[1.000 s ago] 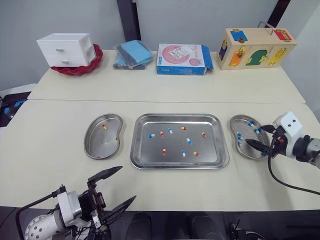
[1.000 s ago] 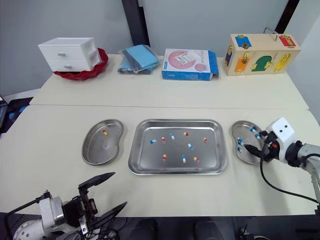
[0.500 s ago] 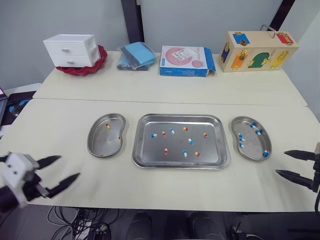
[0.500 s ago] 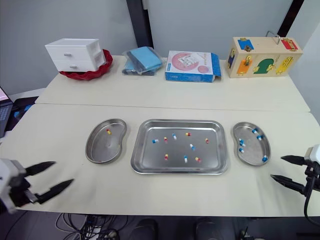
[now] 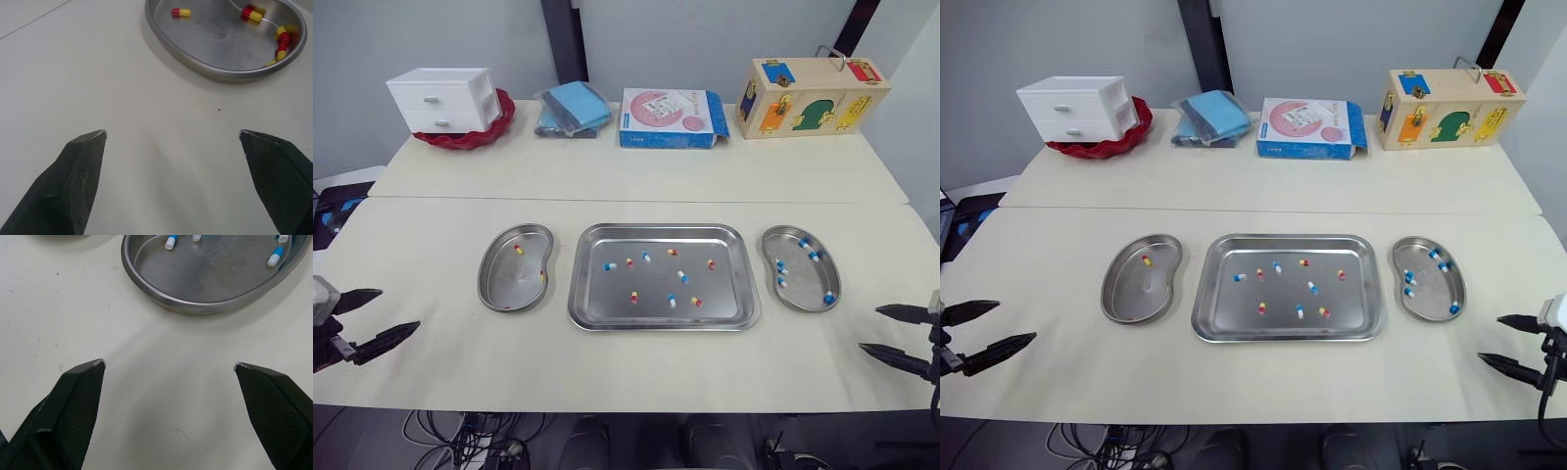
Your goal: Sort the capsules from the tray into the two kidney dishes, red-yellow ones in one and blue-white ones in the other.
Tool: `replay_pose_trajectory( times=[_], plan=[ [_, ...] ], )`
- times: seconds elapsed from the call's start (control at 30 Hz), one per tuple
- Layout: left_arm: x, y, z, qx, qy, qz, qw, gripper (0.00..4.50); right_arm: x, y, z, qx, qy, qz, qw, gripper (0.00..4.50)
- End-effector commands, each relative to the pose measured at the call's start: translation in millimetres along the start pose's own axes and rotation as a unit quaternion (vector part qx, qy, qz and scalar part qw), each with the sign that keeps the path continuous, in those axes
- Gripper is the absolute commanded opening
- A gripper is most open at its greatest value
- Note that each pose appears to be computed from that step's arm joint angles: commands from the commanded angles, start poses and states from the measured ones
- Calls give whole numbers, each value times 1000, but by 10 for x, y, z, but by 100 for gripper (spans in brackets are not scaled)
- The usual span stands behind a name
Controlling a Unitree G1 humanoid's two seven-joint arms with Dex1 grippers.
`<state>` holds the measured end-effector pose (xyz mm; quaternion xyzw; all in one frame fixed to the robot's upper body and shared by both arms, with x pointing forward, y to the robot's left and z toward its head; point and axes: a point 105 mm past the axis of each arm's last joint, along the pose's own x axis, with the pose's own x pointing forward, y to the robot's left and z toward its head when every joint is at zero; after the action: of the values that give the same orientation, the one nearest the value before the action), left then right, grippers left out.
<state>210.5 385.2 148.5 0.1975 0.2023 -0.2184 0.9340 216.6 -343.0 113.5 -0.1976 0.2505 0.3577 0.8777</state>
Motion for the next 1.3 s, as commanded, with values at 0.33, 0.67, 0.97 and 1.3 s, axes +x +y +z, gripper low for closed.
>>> replay_pose_trajectory(
  times=[0.33,0.67,0.97,1.3],
  plan=[
    [70,-96,159,49,-77,-18,996,450,-51,7,227,-18,-24,11,999,446],
    [260,-814,179,49,-194,-87,976,450,402,546,1027,-75,-115,109,984,446],
    [403,-1809,321,6,-337,-124,933,450,1157,1084,2041,-140,-186,187,954,446],
    [432,-1905,360,-35,-372,-52,926,450,1970,1342,2514,-161,-139,211,954,446]
  ],
)
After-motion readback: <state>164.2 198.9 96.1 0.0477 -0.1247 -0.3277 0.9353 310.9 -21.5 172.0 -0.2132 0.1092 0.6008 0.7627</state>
